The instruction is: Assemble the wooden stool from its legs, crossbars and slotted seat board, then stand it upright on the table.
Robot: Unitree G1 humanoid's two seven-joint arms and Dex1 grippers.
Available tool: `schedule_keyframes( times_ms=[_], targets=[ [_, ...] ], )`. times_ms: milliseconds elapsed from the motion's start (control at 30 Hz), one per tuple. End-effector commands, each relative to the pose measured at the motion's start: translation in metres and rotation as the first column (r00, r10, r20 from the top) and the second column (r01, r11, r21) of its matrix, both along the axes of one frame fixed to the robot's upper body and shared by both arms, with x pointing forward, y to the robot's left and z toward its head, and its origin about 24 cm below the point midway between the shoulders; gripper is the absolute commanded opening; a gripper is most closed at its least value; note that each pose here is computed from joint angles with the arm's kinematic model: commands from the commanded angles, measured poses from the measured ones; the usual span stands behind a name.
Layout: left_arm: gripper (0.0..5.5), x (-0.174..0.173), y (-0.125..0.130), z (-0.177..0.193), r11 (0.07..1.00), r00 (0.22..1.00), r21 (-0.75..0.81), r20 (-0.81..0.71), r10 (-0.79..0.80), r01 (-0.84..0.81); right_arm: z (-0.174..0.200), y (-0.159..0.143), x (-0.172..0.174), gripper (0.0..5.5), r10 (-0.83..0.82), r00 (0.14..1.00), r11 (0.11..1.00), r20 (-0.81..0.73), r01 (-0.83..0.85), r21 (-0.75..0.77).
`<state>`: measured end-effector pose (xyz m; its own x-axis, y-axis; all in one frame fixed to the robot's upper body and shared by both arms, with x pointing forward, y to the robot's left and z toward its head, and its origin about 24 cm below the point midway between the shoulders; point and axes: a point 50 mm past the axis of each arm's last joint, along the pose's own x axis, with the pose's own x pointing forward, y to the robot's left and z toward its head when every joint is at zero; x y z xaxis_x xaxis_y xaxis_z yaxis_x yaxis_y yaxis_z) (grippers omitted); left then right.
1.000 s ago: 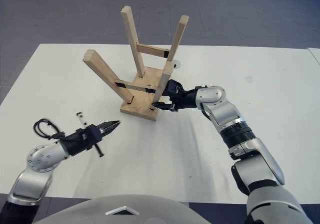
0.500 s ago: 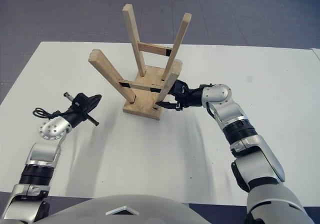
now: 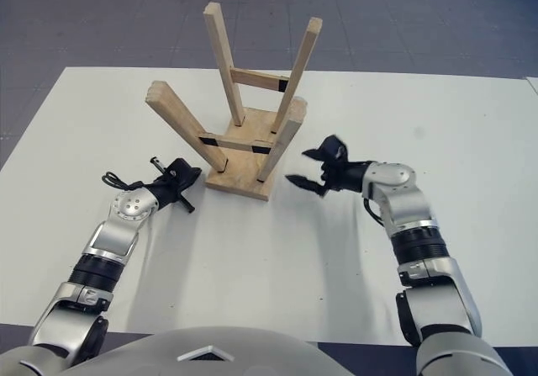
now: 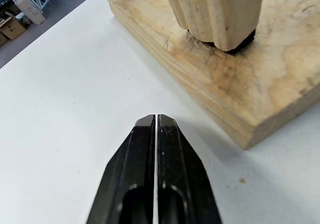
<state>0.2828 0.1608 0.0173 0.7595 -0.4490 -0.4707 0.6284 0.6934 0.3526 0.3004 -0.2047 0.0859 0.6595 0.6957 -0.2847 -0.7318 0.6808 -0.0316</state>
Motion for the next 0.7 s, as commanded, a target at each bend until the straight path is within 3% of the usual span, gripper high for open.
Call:
schedule_keyframes(
  times_ms=[33, 133, 233, 367, 567, 700],
  targets=[
    [0.1, -0.015, -0.001, -0.012, 0.999, 0.992, -0.01, -0.119, 0.034, -0.035, 0.021, -0.024, -0.017, 4.03, -0.356, 0.931, 0.934, 0.079, 0.351, 0.07],
    [0.1, -0.018, -0.014, -0.004, 0.998, 0.994, -0.061, -0.108, 0.018, -0.025, 0.056, -0.03, -0.019, 4.03, -0.582, 0.789, 0.812, 0.197, 0.55, 0.195],
    [0.1, -0.017, -0.028, 0.004, 0.995, 0.996, -0.104, -0.089, -0.004, -0.005, 0.108, -0.007, -0.007, 3.84, -0.625, 0.737, 0.765, 0.257, 0.512, 0.391],
    [0.1, -0.009, -0.039, 0.011, 0.992, 0.998, -0.122, -0.067, -0.014, 0.006, 0.151, 0.033, -0.001, 3.03, -0.562, 0.786, 0.775, 0.258, 0.391, 0.497],
    [0.1, -0.004, -0.046, 0.013, 0.991, 0.999, -0.132, -0.049, -0.014, 0.008, 0.175, 0.048, -0.011, 3.03, -0.5, 0.857, 0.707, 0.122, 0.323, 0.63],
    [0.1, -0.005, -0.047, 0.013, 0.99, 0.999, -0.138, -0.043, -0.005, -0.001, 0.179, 0.056, -0.025, 3.03, -0.44, 0.89, 0.745, 0.123, 0.285, 0.603]
  ],
)
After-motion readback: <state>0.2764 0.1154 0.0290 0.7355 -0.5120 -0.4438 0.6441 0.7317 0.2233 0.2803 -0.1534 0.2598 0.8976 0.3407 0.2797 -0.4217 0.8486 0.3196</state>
